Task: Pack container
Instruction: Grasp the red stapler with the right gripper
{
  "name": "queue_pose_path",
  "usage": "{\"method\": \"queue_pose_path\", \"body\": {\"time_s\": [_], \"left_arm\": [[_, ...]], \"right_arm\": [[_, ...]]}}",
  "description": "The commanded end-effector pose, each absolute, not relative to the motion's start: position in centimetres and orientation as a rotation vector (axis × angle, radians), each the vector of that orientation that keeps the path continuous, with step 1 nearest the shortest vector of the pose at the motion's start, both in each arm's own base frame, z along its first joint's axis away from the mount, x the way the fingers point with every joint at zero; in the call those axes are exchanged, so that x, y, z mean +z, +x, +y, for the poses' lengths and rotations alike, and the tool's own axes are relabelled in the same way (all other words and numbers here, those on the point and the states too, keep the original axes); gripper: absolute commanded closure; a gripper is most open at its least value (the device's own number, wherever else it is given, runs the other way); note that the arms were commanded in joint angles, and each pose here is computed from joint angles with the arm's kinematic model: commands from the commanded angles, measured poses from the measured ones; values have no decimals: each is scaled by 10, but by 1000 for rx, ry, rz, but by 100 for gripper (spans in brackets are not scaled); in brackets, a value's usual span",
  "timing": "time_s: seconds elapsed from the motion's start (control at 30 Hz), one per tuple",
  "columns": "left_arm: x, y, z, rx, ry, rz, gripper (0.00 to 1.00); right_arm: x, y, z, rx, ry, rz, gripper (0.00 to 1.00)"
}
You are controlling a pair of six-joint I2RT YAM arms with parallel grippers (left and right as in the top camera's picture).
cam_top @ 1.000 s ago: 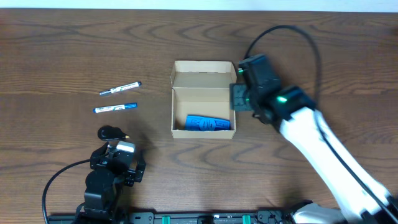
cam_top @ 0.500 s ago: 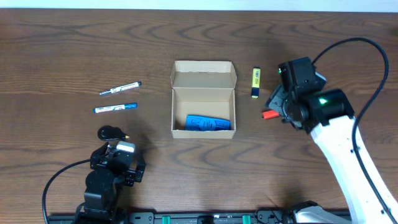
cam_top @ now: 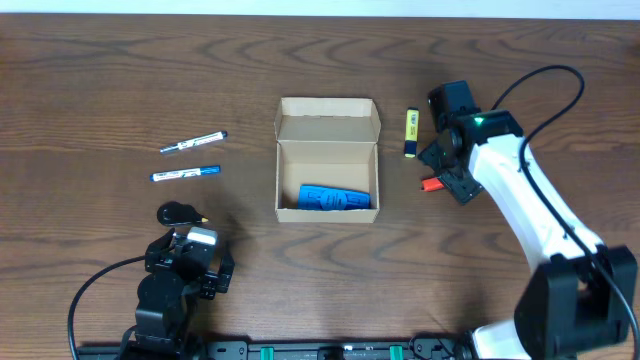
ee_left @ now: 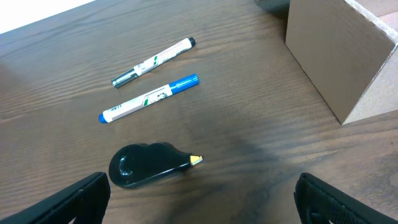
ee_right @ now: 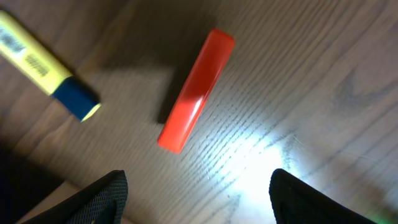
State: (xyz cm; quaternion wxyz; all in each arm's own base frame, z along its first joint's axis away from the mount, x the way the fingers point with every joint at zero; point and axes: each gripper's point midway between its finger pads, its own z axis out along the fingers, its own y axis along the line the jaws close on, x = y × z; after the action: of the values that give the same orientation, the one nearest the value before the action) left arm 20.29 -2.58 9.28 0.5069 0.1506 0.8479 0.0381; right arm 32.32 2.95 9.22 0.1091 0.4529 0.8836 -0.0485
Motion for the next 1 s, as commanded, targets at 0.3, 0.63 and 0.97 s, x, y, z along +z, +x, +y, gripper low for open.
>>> {"method": "queue_pose_path", "body": {"time_s": [0.3, 0.63, 0.97], "left_arm": [[89, 203, -24, 115, 378, 2049, 5], [89, 203, -24, 115, 378, 2049, 5], [89, 203, -24, 116, 379, 2049, 4]], "right_arm": [[45, 331, 18, -116, 1444, 2684, 21], [23, 340, 19, -110, 1428, 2710, 19], [7, 347, 22, -72, 1413, 2741, 20]]}}
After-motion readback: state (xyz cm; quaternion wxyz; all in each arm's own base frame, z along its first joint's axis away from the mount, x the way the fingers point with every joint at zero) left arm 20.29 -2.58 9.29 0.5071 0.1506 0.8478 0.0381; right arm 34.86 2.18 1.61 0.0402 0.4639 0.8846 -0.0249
